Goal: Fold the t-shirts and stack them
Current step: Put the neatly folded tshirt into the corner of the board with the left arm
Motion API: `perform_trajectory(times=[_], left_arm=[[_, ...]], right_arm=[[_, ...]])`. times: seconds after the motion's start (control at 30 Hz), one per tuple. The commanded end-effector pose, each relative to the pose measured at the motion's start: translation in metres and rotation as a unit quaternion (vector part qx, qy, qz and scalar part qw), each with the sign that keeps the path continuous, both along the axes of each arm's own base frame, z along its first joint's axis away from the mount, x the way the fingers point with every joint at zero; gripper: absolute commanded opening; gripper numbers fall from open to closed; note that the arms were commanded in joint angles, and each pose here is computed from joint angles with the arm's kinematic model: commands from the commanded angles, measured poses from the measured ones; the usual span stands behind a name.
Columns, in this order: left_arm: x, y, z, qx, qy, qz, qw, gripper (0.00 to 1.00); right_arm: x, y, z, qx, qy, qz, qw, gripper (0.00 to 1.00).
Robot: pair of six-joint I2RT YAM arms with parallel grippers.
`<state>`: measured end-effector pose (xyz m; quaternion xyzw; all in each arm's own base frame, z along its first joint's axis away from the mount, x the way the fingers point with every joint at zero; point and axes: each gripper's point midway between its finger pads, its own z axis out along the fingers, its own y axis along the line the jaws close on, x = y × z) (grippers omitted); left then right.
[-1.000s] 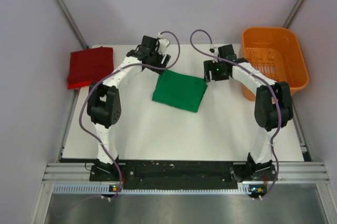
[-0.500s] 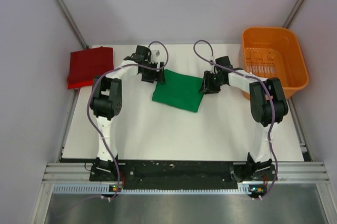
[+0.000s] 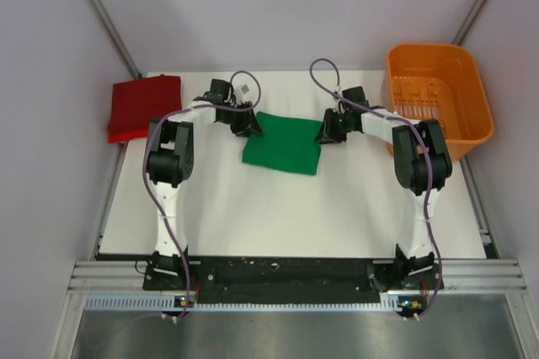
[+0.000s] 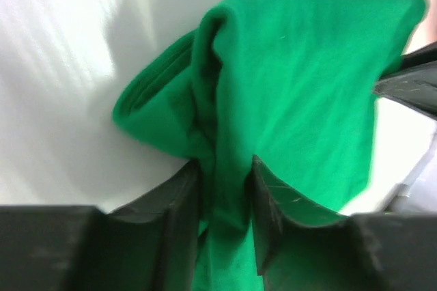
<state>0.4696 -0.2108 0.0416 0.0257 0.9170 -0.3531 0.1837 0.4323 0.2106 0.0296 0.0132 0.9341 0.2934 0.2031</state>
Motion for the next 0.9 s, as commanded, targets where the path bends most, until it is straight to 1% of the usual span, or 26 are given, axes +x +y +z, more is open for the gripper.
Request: perform_trajectory(times=[0.0, 0.03, 0.07, 0.13, 0.17, 0.2, 0.27, 0.37, 0.53, 0.67, 0.7, 0.77, 0.87], left_arm=[[-0.036, -0.023, -0.031, -0.066, 0.100, -0.025, 0.993, 0.23], [-0.036, -0.024, -0.028, -0.078, 0.101, -0.028, 0.991, 0.03], [-0.037, -0.024, -0.024, -0.086, 0.104, -0.027, 0.990, 0.00], [-0.034, -0.019, -0.015, -0.100, 0.094, -0.017, 0.990, 0.00], [-0.032, -0.013, -0.012, -0.097, 0.086, -0.005, 0.992, 0.00], [-0.029, -0.007, -0.006, -0.095, 0.073, 0.005, 0.993, 0.00], [-0.024, 0.007, 0.004, -0.084, 0.050, 0.026, 0.995, 0.00], [-0.020, 0.032, 0.021, -0.066, 0.014, 0.055, 0.996, 0.00], [-0.010, 0.074, 0.051, -0.034, -0.047, 0.091, 0.994, 0.00], [0.001, 0.108, 0.067, 0.031, -0.087, 0.116, 0.989, 0.00], [0.007, 0.129, 0.069, 0.049, -0.096, 0.132, 0.985, 0.00], [0.012, 0.149, 0.075, 0.086, -0.112, 0.142, 0.980, 0.00], [0.022, 0.172, 0.086, 0.148, -0.151, 0.134, 0.968, 0.00]], right_arm=[[0.014, -0.004, 0.002, -0.009, -0.015, -0.009, 1.000, 0.27], [0.015, -0.008, 0.005, -0.014, -0.018, -0.012, 1.000, 0.32], [0.014, -0.011, 0.007, -0.020, -0.021, -0.014, 1.000, 0.40], [0.013, -0.020, 0.016, -0.038, -0.033, -0.014, 0.999, 0.54], [0.013, -0.025, 0.025, -0.048, -0.046, -0.013, 0.998, 0.66], [0.012, -0.029, 0.034, -0.059, -0.060, -0.009, 0.996, 0.74], [0.009, -0.036, 0.057, -0.077, -0.090, -0.001, 0.993, 0.99], [0.000, -0.048, 0.085, -0.102, -0.125, 0.005, 0.987, 0.99], [-0.014, -0.065, 0.116, -0.134, -0.158, 0.002, 0.978, 0.99], [-0.022, -0.082, 0.123, -0.177, -0.164, -0.008, 0.970, 0.99], [-0.024, -0.087, 0.128, -0.189, -0.169, -0.012, 0.967, 0.99], [-0.029, -0.095, 0.130, -0.207, -0.173, -0.015, 0.963, 0.99], [-0.035, -0.099, 0.132, -0.215, -0.180, -0.008, 0.960, 0.99]])
